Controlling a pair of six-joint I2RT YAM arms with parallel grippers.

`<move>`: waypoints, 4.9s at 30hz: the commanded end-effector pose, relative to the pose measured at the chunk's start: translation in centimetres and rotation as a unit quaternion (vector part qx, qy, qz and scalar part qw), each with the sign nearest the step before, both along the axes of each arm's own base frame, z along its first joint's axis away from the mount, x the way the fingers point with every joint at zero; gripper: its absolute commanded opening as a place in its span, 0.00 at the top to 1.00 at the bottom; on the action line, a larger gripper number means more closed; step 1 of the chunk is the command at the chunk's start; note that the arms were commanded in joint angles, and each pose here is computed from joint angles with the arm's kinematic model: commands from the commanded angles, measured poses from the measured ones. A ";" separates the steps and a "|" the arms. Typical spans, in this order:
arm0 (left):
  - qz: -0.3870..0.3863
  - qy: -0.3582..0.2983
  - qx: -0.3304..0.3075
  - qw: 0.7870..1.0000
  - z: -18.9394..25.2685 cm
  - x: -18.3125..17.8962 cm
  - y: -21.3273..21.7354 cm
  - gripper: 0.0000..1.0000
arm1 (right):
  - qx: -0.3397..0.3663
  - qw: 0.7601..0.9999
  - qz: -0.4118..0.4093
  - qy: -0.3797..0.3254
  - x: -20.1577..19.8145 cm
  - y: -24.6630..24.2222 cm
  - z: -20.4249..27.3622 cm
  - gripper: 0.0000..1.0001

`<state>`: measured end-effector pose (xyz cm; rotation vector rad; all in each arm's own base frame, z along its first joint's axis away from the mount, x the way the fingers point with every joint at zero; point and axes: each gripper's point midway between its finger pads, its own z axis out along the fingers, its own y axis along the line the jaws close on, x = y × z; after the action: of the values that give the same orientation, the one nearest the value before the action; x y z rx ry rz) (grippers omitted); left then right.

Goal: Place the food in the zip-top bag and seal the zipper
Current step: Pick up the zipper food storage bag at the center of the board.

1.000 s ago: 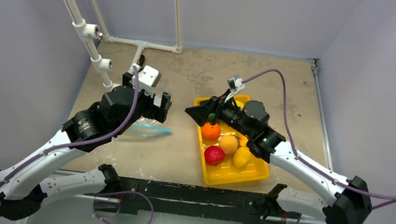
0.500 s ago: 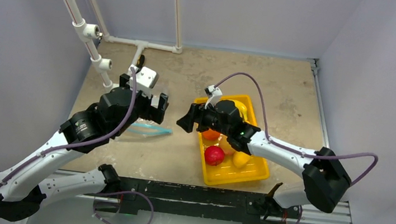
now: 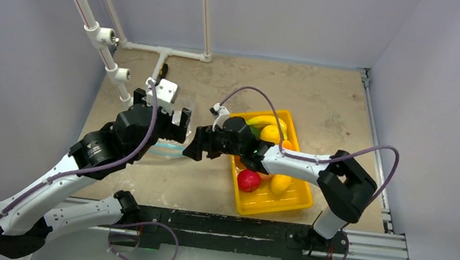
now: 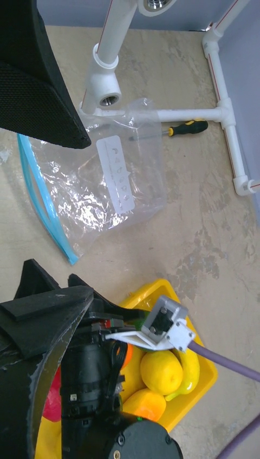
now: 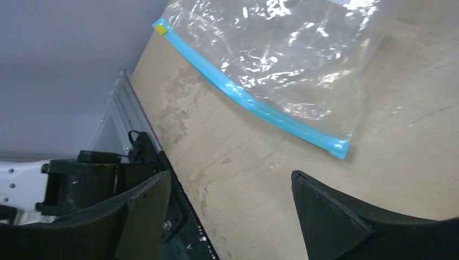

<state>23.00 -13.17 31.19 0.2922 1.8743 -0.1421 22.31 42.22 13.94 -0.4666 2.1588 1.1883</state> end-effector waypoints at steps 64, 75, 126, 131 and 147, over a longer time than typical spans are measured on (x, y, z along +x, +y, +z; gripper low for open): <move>-0.018 -0.032 -0.044 0.998 3.0 -2.0 1.6 0.04 | 0.172 0.947 -0.180 0.203 3.3 11.4 -1.3 0.07; -0.016 -0.025 -0.041 0.999 2.6 -1.6 1.0 0.05 | 0.182 0.931 -0.255 0.190 7.4 8.4 -1.1 0.08; 0.049 0.041 -0.043 0.997 -2.3 -1.6 1.9 0.01 | 0.246 0.946 -0.200 0.073 13.1 5.6 8.1 1.00; 0.059 0.048 -0.043 0.996 -3.1 -1.3 1.7 0.01 | 0.251 0.950 -0.177 0.062 12.1 5.3 10.4 1.00; 0.130 0.050 -0.017 0.990 -6.4 0.8 2.1 0.05 | 0.247 0.957 -0.144 0.044 9.6 3.8 12.9 1.00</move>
<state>22.63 -11.43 24.23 0.1157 2.0401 -0.0361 32.87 46.82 23.76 0.1706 1.8924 1.4929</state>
